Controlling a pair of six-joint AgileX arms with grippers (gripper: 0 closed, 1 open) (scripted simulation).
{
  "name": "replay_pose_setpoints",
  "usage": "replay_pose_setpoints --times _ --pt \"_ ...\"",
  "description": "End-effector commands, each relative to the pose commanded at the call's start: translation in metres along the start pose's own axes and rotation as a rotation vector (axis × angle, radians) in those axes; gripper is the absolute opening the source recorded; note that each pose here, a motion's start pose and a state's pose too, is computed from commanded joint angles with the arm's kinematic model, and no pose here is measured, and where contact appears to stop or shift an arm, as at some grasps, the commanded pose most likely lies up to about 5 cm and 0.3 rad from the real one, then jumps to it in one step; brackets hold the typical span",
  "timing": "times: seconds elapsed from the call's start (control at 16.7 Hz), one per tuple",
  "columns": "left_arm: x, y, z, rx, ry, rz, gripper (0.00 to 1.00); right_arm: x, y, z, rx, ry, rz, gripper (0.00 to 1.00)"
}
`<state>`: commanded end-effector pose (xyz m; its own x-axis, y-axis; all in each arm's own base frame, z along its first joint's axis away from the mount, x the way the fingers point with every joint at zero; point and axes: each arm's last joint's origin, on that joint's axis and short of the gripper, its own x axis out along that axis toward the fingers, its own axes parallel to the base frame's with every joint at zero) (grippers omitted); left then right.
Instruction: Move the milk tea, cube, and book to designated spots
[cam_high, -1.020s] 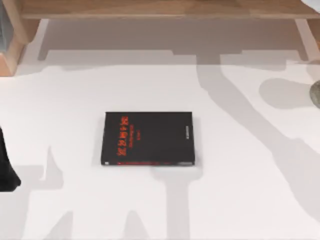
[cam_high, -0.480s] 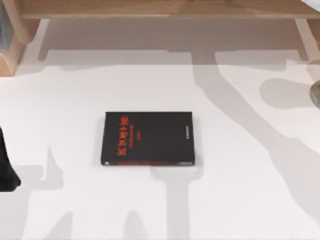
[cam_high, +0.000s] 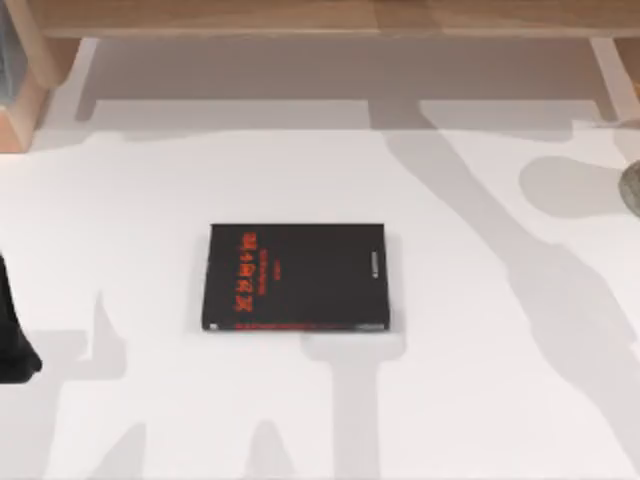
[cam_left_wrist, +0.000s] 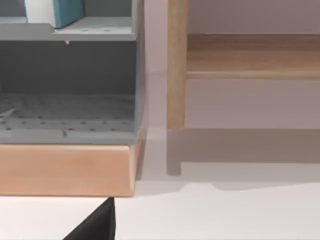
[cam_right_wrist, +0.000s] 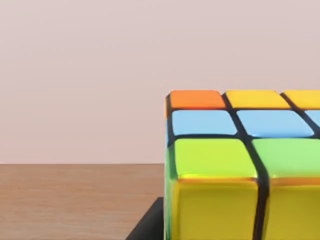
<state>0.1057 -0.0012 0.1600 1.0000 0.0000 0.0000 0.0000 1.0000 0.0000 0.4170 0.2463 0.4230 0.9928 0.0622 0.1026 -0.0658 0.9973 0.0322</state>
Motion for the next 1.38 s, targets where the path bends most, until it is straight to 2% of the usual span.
replay_pose_setpoints --times 0.18,0.48,1.26,1.38 --pt "0.000 0.000 0.000 0.000 0.000 0.000 1.00 0.034 -0.026 -0.025 -0.031 0.084 -0.064 0.00" --pt "0.000 0.000 0.000 0.000 0.000 0.000 1.00 0.038 -0.030 -0.030 -0.035 0.099 -0.072 0.00" --pt "0.000 0.000 0.000 0.000 0.000 0.000 1.00 0.038 -0.030 -0.030 -0.035 0.099 -0.072 0.98" --pt "0.000 0.000 0.000 0.000 0.000 0.000 1.00 0.038 -0.030 -0.030 -0.035 0.099 -0.072 1.00"
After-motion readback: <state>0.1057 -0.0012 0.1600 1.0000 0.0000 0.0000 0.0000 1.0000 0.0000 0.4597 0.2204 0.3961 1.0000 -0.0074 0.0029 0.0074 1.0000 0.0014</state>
